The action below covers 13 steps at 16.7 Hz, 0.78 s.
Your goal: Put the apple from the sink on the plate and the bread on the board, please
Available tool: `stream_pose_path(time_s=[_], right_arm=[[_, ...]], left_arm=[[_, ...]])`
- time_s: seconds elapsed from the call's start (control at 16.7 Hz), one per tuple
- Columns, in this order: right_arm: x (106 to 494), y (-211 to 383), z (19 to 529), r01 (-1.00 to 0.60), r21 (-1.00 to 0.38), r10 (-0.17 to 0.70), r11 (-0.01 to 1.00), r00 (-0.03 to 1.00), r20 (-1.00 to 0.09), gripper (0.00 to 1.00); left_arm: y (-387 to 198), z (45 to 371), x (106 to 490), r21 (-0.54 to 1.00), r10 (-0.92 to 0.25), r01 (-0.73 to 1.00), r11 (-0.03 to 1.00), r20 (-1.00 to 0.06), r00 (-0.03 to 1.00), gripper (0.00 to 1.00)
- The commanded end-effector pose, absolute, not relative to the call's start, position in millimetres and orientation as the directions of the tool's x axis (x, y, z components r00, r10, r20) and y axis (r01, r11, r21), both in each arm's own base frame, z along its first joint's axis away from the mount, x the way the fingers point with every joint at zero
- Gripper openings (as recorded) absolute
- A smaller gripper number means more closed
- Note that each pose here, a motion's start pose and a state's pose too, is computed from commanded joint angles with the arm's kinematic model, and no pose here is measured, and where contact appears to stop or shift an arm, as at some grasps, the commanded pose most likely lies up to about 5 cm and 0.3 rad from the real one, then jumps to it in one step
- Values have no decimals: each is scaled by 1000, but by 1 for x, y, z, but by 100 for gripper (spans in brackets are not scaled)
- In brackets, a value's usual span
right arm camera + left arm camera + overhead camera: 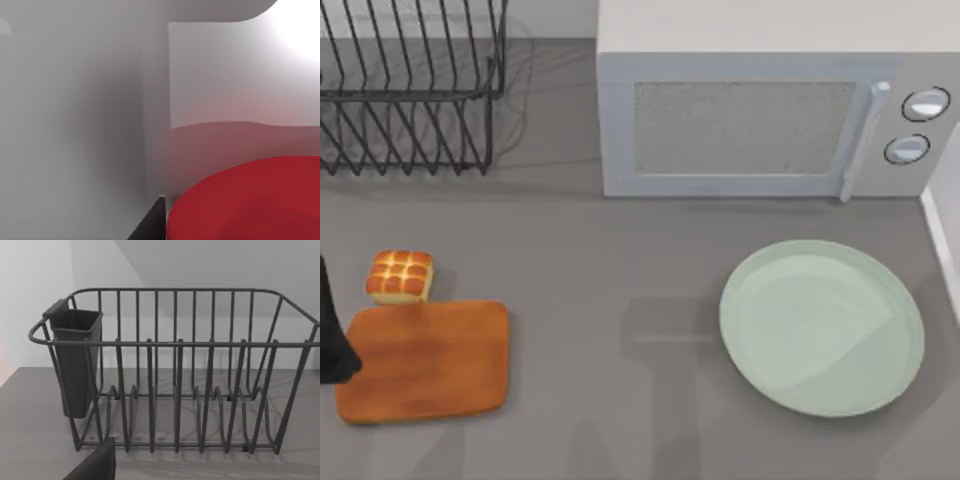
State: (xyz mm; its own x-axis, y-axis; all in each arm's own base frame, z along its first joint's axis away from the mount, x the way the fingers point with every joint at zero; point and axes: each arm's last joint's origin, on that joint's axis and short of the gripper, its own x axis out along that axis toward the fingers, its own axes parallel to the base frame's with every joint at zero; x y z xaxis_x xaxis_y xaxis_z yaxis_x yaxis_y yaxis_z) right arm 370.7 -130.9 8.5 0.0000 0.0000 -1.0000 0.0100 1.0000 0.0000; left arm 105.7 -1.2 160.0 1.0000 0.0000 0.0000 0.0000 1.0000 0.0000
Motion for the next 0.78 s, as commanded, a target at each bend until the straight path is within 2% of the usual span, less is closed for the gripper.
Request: stream_pose_path(time_s=[0.3, 0.36, 0.54, 0.78], right_arm=[[371, -131, 9, 10, 0, 0, 1000, 0, -1000, 0], [377, -132, 35, 17, 0, -1, 1000, 47, -999, 0], [380, -133, 51, 16, -5, -6, 1000, 62, -998, 0], [379, -133, 92, 17, 5, 5, 1000, 31, -1000, 0]], left_arm=[[-1, 160, 106, 0, 0, 0, 1000, 0, 1000, 100], [-1, 160, 106, 0, 0, 0, 1000, 0, 1000, 100], [-1, 160, 106, 0, 0, 0, 1000, 0, 1000, 100], [-1, 160, 106, 0, 0, 0, 1000, 0, 1000, 100]])
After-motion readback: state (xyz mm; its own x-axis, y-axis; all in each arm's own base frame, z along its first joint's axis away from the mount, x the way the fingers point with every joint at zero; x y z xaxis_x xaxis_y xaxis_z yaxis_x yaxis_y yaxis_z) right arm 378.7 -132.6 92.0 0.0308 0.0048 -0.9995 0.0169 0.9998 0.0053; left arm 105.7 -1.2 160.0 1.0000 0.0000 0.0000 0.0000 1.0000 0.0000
